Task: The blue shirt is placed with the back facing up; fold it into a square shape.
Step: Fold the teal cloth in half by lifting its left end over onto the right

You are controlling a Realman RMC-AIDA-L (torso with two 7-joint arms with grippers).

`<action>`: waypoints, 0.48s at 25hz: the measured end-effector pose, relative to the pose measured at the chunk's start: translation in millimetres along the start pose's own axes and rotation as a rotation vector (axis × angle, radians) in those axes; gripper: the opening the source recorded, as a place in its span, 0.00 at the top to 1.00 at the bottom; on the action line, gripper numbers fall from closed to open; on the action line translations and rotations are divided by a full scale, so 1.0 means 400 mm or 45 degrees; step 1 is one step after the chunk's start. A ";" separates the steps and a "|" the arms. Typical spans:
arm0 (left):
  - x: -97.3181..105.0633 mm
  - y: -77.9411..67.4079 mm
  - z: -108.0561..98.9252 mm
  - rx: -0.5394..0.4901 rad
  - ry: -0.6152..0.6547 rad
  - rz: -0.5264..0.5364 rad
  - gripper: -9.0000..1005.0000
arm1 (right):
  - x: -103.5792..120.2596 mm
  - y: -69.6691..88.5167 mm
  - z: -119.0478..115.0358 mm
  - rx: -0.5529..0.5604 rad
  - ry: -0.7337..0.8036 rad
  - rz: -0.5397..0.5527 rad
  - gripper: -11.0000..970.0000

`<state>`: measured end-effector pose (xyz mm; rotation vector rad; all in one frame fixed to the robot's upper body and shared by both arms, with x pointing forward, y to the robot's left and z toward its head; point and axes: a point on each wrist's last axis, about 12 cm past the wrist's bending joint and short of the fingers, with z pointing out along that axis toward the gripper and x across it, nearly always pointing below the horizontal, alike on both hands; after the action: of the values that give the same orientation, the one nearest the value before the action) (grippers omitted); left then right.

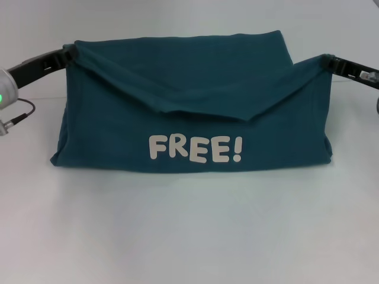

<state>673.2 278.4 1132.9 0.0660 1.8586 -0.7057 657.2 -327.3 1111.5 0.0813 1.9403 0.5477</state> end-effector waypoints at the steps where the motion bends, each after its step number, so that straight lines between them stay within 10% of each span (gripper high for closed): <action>1: 0.006 -0.003 0.008 -0.017 -0.003 0.015 0.96 | 0.000 0.000 0.000 0.000 0.000 0.000 0.92; 12: 0.063 -0.019 0.037 -0.129 -0.060 0.095 0.96 | 0.042 0.020 0.040 0.122 -0.040 -0.056 0.92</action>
<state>672.7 257.8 1110.9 0.0526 1.8339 -0.5562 662.6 -309.8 1095.1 0.1072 1.9327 0.4220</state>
